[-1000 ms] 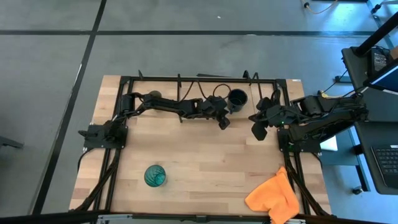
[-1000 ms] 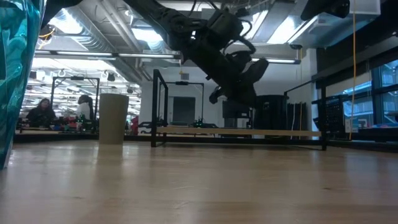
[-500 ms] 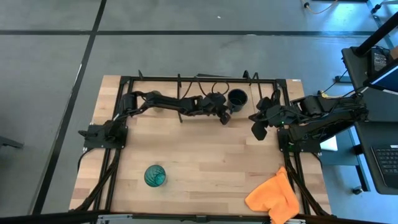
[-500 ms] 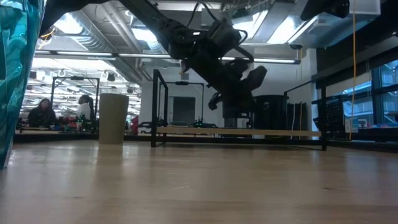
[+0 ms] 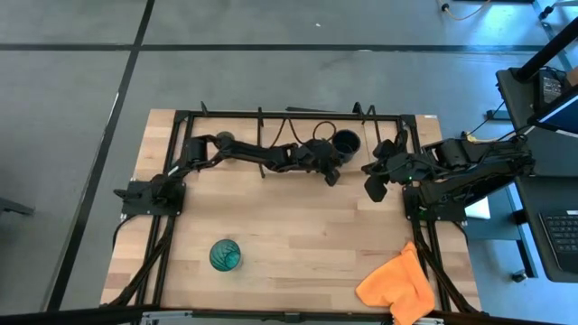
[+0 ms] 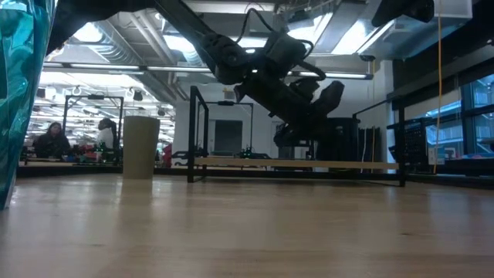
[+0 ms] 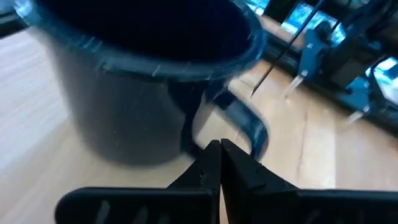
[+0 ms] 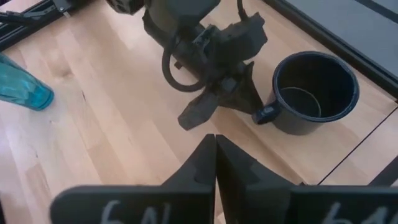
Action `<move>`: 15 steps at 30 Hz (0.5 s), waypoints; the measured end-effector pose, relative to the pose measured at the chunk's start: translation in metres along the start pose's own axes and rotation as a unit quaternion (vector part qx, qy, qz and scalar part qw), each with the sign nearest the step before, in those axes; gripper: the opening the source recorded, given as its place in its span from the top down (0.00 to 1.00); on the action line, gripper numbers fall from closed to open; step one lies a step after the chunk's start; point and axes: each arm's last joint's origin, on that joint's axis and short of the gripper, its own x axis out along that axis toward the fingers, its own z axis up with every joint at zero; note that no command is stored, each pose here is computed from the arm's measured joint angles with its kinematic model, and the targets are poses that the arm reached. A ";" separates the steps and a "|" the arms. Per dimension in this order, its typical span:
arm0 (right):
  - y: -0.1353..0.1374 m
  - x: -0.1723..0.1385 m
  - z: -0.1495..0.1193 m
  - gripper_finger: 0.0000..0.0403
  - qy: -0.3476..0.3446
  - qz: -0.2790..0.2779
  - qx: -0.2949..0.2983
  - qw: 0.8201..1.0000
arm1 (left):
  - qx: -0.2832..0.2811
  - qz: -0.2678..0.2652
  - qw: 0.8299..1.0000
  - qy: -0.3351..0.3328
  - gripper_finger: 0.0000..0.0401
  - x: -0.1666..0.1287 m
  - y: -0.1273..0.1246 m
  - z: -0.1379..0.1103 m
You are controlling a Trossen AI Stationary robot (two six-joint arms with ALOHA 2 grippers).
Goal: Stack small to large cups/mugs on shelf
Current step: Put the blue mug on the shelf
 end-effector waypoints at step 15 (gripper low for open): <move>-0.004 0.000 -0.004 0.98 0.015 -0.019 0.003 1.000 | 0.060 -0.002 0.997 0.050 1.00 0.017 -0.005 0.014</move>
